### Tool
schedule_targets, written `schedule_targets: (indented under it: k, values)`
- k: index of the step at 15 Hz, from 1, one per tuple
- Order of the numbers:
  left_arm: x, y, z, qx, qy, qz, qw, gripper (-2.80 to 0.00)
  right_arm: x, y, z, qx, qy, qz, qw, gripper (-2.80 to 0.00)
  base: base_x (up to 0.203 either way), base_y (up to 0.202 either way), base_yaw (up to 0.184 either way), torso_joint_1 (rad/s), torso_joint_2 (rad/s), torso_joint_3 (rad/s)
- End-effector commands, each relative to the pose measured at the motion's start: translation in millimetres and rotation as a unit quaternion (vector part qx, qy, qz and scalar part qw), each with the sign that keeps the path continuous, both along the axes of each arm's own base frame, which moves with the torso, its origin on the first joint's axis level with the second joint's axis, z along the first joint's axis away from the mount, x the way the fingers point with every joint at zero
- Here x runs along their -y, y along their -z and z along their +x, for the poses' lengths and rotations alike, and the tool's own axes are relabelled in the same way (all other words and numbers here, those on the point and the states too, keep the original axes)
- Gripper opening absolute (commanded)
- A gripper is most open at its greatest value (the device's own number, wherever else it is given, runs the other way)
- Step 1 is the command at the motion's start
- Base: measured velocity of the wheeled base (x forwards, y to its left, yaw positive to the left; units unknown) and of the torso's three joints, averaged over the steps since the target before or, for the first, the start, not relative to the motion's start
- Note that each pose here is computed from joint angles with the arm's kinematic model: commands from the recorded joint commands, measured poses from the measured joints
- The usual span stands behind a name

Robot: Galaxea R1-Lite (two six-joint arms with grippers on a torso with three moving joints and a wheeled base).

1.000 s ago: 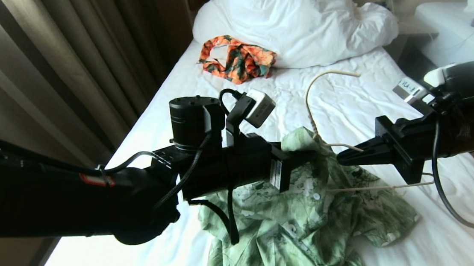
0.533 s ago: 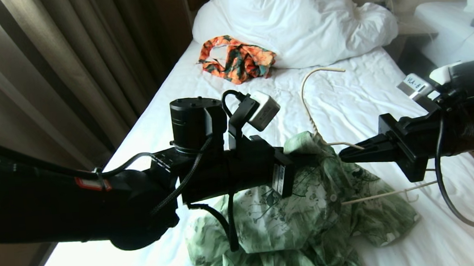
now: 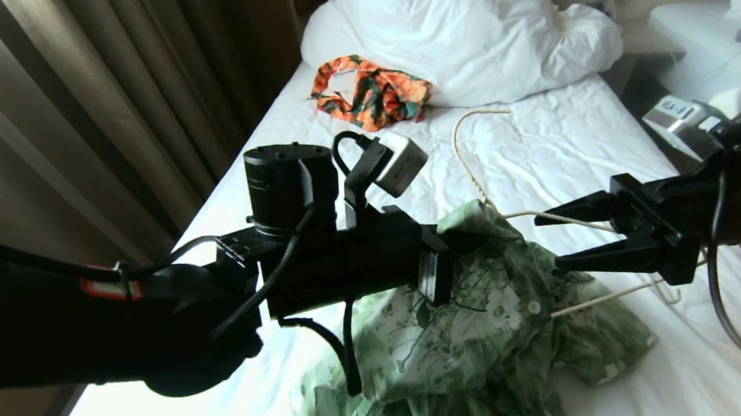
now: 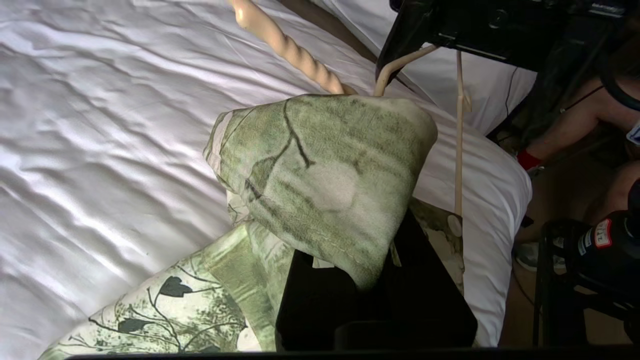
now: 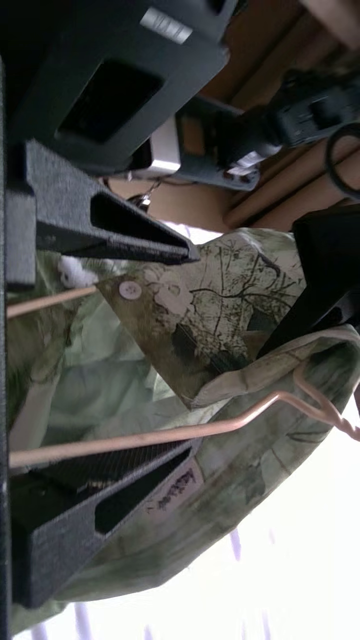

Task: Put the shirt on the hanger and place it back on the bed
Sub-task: Hook the other side of the shirt onto the hanger

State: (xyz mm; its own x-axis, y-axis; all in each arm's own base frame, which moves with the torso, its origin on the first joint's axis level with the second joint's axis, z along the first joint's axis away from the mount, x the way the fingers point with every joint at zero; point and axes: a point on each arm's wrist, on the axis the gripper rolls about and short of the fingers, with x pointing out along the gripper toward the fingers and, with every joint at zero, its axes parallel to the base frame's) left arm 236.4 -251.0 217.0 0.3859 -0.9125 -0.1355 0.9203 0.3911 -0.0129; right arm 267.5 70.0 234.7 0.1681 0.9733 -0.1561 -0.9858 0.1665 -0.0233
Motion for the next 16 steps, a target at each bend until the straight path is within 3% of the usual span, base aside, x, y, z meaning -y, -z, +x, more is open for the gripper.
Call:
schedule_targets:
  k: [1, 3, 7, 10, 12, 13, 14, 16]
  values:
    - [-4.2, -8.3, -5.6, 0.002, 0.001, -0.012, 0.9999, -2.80, 8.8, -23.0, -19.7, 0.013, 0.043, 0.003, 0.999, 0.00, 0.000, 0.000, 0.000, 0.000, 0.00, 0.000]
    - [-7.4, -14.2, -12.6, -0.007, 0.004, -0.015, 0.9999, -2.80, 14.0, -36.7, -29.4, 0.012, 0.129, -0.006, 0.992, 0.00, 0.000, 0.000, 0.000, 0.000, 0.00, 0.000]
    - [-12.2, -16.4, -18.4, -0.010, 0.005, -0.014, 0.9998, -2.80, 23.0, -72.6, -53.4, -0.020, 0.175, 0.041, 0.984, 0.00, 0.000, 0.000, 0.000, 0.000, 0.00, 0.000]
    - [-13.9, -20.0, -22.7, -0.008, 0.008, -0.017, 0.9998, -2.80, 25.1, -77.4, -51.9, -0.027, 0.272, 0.040, 0.961, 0.00, 0.000, 0.000, 0.000, 0.000, 0.00, 0.000]
    - [-15.4, -22.0, -24.3, -0.013, 0.008, -0.011, 0.9998, -2.80, 27.5, -77.5, -52.3, -0.037, 0.284, 0.047, 0.957, 0.00, 0.000, 0.000, 0.000, 0.000, 0.00, 0.000]
    - [-15.9, -23.2, -25.3, -0.015, 0.008, -0.010, 0.9998, -2.80, 30.7, -80.3, -52.0, -0.032, 0.305, 0.047, 0.951, -2.64, 0.000, 0.000, 0.000, 0.000, 0.00, 0.000]
    - [-16.4, -24.0, -25.8, -0.014, 0.008, -0.011, 0.9998, -2.80, 32.9, -84.1, -51.6, -0.032, 0.336, 0.045, 0.940, -2.80, 0.000, 0.000, 0.000, 0.000, 0.00, 0.000]
    - [-17.8, -25.1, -26.5, -0.014, 0.008, -0.012, 0.9998, -2.80, 35.2, -90.0, -55.3, -0.073, 0.356, 0.022, 0.931, -2.80, 0.000, 0.000, 0.000, 0.000, 0.00, 0.000]
